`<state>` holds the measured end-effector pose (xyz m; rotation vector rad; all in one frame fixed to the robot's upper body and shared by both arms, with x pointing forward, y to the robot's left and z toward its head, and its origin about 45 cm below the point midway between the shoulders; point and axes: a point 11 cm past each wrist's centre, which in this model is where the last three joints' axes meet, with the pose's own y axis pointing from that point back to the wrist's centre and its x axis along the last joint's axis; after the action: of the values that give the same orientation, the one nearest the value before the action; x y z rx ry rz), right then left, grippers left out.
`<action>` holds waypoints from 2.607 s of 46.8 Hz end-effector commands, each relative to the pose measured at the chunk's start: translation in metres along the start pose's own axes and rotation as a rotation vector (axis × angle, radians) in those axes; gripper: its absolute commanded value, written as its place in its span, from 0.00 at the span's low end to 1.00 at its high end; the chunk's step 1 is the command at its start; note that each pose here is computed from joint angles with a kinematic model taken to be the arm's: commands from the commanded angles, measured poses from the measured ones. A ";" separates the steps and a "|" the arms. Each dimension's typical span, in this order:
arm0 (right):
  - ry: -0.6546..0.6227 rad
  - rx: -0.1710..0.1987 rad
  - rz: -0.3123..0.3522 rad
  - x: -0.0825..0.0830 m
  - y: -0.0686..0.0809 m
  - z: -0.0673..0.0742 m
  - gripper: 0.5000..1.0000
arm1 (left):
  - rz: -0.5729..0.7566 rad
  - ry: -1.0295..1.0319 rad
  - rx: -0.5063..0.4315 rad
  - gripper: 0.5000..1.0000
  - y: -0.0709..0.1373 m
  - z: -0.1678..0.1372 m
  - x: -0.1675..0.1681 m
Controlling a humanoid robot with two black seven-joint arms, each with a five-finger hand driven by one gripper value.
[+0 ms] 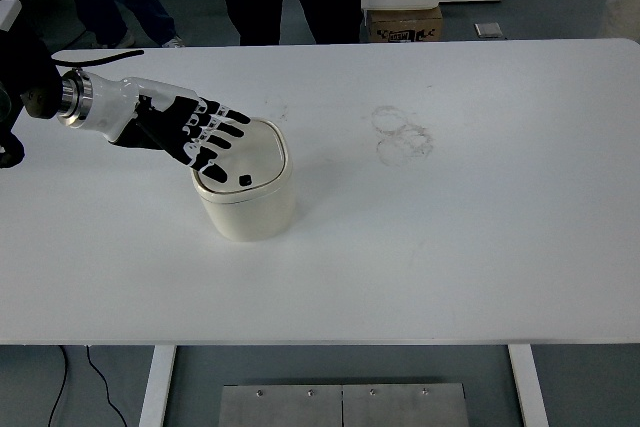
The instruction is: Open trash bin
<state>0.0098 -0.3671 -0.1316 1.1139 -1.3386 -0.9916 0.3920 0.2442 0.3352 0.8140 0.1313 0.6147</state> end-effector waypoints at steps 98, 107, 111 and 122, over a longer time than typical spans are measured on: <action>0.000 0.000 0.000 0.000 0.000 0.000 0.98 | -0.061 -0.078 0.100 1.00 -0.018 0.016 -0.023; 0.000 0.000 0.000 0.000 0.000 0.000 0.98 | -0.064 -0.076 0.104 1.00 -0.019 0.014 -0.024; 0.000 0.000 0.000 0.000 0.000 0.000 0.98 | -0.064 -0.076 0.104 1.00 -0.019 0.014 -0.024; 0.000 -0.001 0.000 0.000 0.000 0.001 0.98 | -0.070 -0.070 0.109 1.00 -0.021 0.011 -0.025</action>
<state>0.0095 -0.3671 -0.1316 1.1136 -1.3383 -0.9918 0.3853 0.2113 0.3253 0.9301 0.1277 0.5159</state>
